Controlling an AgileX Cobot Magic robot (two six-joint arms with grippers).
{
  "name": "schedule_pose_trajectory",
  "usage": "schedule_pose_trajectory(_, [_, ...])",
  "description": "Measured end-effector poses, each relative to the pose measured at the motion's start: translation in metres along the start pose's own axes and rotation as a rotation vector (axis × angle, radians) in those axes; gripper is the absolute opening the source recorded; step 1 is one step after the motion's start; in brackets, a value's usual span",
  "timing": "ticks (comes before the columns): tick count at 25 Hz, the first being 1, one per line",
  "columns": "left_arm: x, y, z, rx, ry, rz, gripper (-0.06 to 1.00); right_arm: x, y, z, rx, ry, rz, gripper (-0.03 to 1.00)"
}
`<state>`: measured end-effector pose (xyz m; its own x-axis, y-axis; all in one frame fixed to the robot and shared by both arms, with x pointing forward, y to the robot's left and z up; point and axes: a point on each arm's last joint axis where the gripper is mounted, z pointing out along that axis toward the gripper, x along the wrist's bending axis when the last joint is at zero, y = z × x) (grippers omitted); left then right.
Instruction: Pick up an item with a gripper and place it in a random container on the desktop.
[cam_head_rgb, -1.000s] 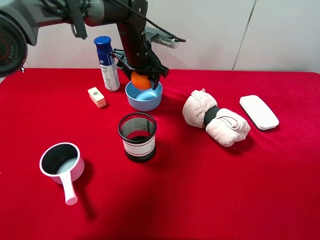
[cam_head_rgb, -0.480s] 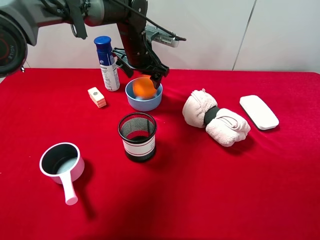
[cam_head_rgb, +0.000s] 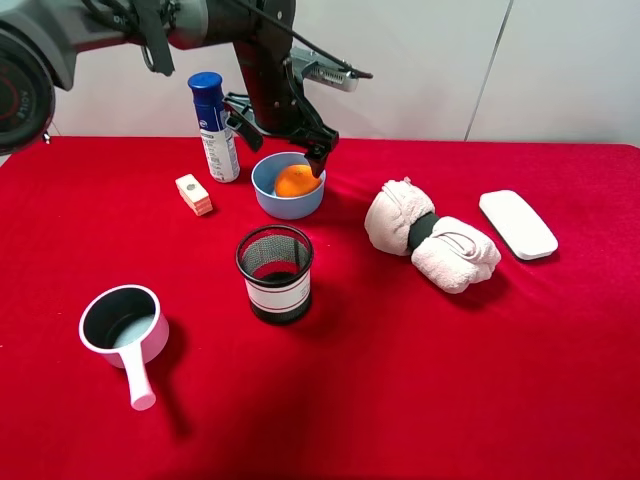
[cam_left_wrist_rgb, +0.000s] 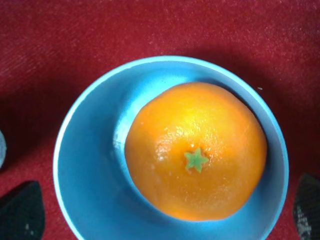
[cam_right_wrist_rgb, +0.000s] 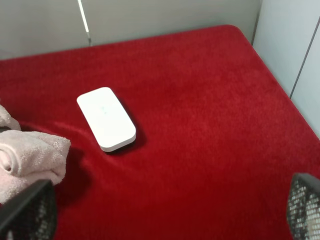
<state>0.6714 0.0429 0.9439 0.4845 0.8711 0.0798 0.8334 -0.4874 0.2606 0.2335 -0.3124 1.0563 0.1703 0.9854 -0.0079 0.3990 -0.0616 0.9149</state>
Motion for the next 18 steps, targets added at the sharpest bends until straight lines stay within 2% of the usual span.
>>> schedule_pose_trajectory(13, [0.004,-0.005,-0.047,0.096,0.0,-0.017,0.99,0.0,0.0,0.0,0.0,0.0,0.0,0.69])
schedule_pose_trajectory(18, [0.005,-0.004,-0.065,0.059,-0.007,-0.017,0.99,0.0,0.0,0.0,0.0,0.0,0.0,0.69])
